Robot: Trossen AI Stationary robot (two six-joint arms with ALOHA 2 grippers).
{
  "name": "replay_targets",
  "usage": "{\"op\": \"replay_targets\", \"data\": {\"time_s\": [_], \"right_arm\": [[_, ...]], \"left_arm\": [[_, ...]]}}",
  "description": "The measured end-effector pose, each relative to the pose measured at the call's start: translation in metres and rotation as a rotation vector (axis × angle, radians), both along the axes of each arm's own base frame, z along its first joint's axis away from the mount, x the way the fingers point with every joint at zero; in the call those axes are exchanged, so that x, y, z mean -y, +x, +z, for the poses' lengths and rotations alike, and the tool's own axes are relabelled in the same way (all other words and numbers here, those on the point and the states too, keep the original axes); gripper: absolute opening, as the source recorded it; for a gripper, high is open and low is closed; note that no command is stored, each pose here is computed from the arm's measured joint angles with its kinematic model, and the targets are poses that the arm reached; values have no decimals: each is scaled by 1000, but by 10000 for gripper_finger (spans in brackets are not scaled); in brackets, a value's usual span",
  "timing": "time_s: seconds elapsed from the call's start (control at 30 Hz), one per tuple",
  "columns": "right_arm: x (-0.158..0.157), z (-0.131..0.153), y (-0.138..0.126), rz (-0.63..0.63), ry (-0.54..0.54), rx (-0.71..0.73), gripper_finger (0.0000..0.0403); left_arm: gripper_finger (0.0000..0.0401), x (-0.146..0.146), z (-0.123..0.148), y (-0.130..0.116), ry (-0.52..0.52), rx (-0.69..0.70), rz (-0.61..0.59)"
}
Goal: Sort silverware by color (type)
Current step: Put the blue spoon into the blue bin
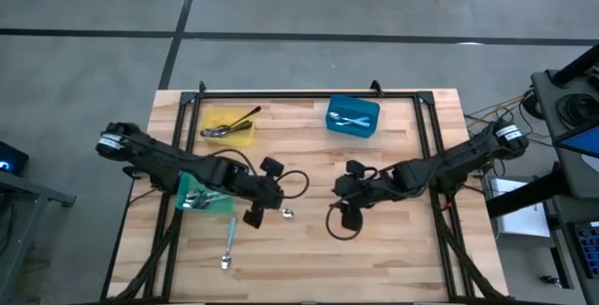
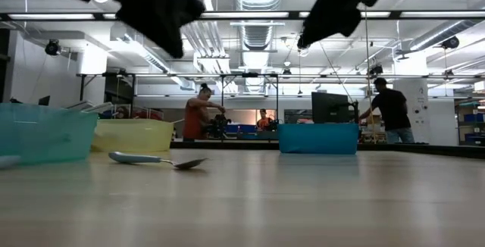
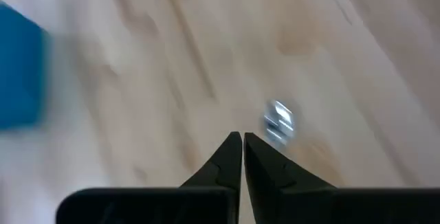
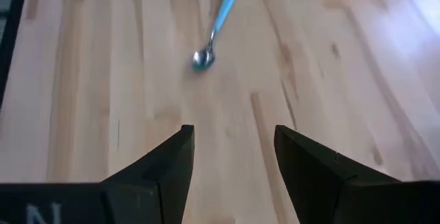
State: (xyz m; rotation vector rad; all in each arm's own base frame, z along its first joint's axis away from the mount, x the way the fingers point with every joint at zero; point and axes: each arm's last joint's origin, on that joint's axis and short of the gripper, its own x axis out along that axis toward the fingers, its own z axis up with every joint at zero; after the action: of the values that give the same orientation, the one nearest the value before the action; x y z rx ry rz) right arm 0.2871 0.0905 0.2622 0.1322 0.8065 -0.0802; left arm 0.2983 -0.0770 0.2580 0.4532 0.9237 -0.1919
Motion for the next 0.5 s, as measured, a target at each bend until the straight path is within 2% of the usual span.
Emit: {"op": "replay_targets", "data": {"time_s": [0.1, 0.27, 0.5], "right_arm": [[1, -4, 11, 11, -16, 38, 191], [8, -23, 36, 13, -40, 77, 182], [16, -65, 70, 35, -88, 90, 119]], "left_arm": [[0, 3, -15, -4, -77, -88, 46], [0, 6, -50, -8, -82, -220, 75], [0, 6, -71, -9, -76, -342, 115]]}}
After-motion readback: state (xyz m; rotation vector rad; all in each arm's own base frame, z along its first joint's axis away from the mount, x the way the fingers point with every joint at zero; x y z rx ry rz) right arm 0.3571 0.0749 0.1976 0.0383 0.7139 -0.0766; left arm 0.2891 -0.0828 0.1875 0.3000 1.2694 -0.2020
